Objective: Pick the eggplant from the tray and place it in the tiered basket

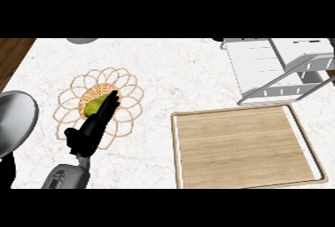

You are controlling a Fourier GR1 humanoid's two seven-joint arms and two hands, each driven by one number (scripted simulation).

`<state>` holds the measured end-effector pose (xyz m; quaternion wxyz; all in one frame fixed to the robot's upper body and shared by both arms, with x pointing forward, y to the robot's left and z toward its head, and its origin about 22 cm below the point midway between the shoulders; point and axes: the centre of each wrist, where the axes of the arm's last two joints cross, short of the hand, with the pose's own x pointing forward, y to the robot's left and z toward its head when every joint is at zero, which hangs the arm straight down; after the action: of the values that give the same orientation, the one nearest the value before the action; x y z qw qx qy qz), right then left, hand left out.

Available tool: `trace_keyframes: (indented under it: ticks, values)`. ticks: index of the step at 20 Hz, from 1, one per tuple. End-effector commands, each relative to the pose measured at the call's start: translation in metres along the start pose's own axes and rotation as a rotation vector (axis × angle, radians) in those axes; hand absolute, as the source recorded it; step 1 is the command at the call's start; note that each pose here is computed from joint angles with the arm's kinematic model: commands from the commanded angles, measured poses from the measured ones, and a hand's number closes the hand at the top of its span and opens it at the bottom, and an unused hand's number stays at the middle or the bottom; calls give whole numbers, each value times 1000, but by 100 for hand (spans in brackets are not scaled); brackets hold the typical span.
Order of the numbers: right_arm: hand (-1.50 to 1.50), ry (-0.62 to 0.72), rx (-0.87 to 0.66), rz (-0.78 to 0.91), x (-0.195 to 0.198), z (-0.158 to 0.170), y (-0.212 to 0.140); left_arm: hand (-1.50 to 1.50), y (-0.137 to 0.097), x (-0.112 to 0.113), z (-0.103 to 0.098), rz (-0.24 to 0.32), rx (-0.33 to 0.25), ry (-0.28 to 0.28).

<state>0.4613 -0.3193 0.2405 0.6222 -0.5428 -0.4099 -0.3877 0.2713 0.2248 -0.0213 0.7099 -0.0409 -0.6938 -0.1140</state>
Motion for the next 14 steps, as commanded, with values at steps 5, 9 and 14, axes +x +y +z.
trace_keyframes:
  ticks: [5,9,14]
  values:
    - [-150,-86,-335,-157,9,-12,-25,0,14,-14,8,14,36,34]
    - [-150,-121,-366,-249,3,2,-40,0,18,-14,23,21,83,46]
    - [-150,-110,-348,-223,-28,21,-54,0,23,-20,26,33,113,76]
